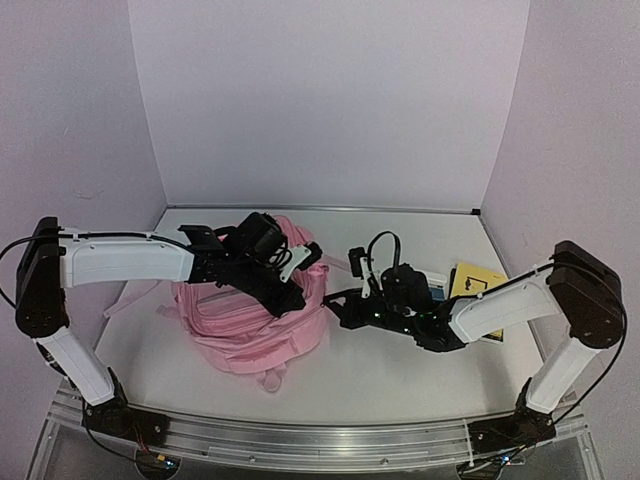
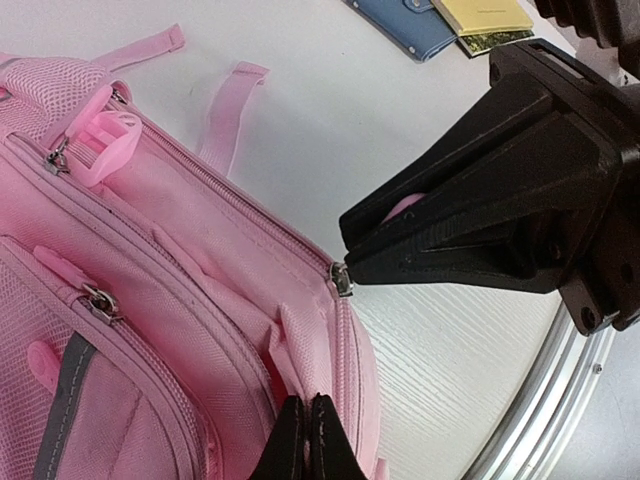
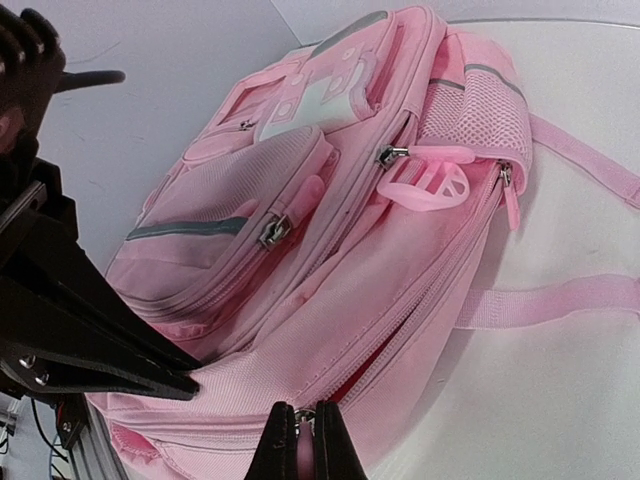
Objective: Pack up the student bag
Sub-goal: Zip the student bag at the center of the board.
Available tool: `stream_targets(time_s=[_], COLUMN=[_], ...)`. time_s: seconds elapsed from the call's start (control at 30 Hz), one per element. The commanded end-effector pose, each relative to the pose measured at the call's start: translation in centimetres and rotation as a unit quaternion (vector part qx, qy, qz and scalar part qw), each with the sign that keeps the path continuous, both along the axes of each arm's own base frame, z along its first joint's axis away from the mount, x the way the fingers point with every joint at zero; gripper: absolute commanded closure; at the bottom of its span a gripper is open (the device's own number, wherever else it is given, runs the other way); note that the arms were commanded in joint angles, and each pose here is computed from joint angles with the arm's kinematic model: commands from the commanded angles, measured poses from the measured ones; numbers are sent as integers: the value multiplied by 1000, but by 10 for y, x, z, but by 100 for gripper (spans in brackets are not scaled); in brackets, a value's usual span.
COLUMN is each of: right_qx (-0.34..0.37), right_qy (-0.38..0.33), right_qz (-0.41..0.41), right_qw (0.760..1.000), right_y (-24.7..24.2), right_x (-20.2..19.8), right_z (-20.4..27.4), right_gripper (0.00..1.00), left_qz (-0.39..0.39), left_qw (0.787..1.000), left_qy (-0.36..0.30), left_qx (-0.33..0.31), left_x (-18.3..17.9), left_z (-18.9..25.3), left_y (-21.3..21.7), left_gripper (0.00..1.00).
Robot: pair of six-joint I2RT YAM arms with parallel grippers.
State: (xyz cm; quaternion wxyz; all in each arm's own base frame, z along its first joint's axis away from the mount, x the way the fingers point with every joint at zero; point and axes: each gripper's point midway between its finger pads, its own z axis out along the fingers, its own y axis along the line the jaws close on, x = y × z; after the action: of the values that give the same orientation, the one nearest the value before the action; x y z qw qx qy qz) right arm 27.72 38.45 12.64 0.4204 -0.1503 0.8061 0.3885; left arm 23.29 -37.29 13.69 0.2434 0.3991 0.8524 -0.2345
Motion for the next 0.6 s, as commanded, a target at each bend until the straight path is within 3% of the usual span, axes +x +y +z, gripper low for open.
stream_targets(time_s=[0.0, 0.57], right_qx=[61, 66], right_qy=[-69, -71], right_qz=[-48, -14], right_qw=[995, 995], right_y=[-21, -8], right_x=[34, 73], right_z=[64, 60], right_gripper=[100, 100], left_qz=[-3, -26], left_qw=[999, 999], left_qy=[18, 29], left_qx=[27, 19], left_x=[-16, -35], left_z=[-3, 7], left_y=[21, 33], left_gripper=[100, 100])
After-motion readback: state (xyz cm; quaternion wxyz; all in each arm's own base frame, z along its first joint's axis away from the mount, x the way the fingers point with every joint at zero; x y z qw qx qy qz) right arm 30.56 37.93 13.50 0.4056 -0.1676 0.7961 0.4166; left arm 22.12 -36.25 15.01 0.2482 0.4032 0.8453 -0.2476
